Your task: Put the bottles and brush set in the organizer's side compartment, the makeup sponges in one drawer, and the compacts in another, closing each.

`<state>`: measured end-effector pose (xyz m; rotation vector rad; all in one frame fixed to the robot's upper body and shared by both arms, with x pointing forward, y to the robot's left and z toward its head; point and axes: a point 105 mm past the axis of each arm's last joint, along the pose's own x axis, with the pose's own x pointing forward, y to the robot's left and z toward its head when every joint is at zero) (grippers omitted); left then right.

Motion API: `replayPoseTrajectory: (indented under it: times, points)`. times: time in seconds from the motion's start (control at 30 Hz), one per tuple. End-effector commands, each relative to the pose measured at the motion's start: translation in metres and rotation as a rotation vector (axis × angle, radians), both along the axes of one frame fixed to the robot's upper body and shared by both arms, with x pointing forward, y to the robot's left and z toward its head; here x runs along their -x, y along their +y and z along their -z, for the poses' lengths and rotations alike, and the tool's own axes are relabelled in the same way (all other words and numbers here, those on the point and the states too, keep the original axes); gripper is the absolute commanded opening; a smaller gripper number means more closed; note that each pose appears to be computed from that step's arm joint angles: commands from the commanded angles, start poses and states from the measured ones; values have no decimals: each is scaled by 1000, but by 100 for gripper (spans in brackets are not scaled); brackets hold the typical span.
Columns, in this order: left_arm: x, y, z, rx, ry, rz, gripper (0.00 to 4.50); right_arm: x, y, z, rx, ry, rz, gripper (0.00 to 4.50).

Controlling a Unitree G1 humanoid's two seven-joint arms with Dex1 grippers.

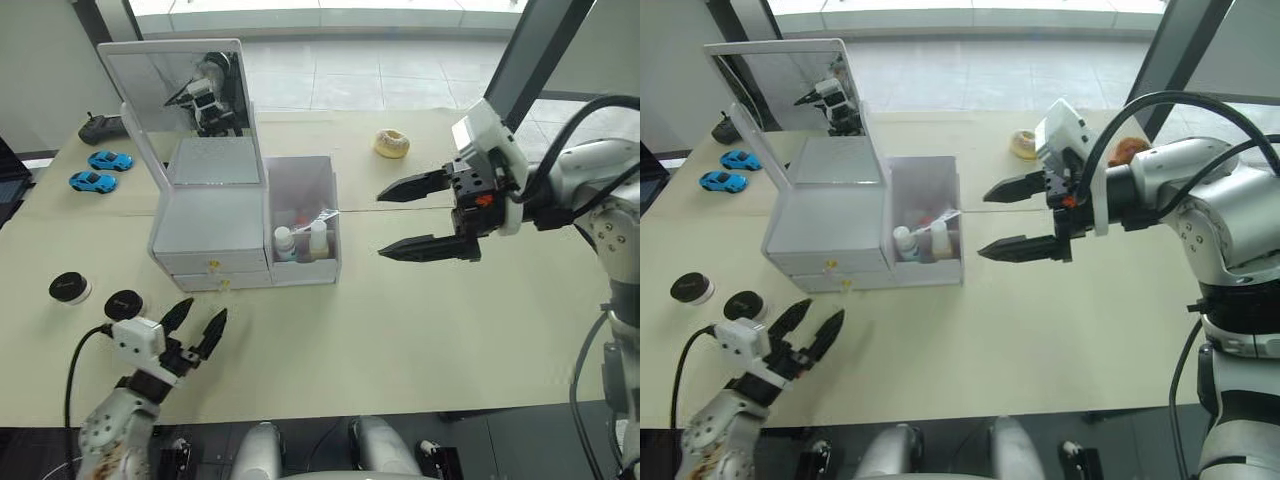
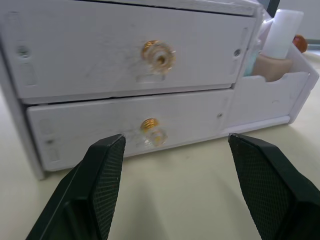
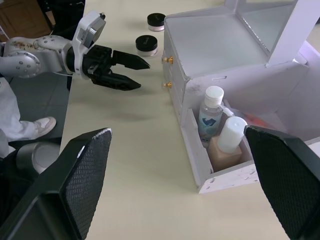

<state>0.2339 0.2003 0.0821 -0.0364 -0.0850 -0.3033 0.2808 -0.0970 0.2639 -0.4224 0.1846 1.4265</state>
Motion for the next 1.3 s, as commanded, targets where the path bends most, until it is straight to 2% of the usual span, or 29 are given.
replayPoseTrajectory:
  times: [0.03, 0.13, 0.3, 0.47, 0.53, 0.63, 0.9, 1.1, 1.3]
  points:
    - [-9, -11, 2, -28, -21, -56, 354, 4, -2, -11, -4, -39, 8, 450]
    - [-19, -12, 3, -31, -36, -123, 354, 6, -4, -12, -4, -37, 7, 450]
    - [-26, -10, 4, -9, -39, -165, 354, 8, -7, -13, 2, -32, 10, 450]
    - [-38, -15, 9, -51, -35, -193, 354, 8, -7, -12, 1, -30, 8, 450]
    - [-39, -16, 11, -36, -27, -205, 354, 9, -7, -11, 1, -30, 8, 450]
    - [-41, -19, 12, -3, -30, -205, 296, 9, -5, -11, 0, -30, 7, 450]
    - [-39, -20, 3, 11, -78, -227, 56, 9, -3, -11, -18, -29, 6, 450]
    - [-27, -18, 4, 10, -77, -241, 56, 15, 2, -12, -72, 2, -35, 450]
    - [-4, -16, 6, 20, -46, -228, 56, 17, 4, -9, -85, 17, -49, 450]
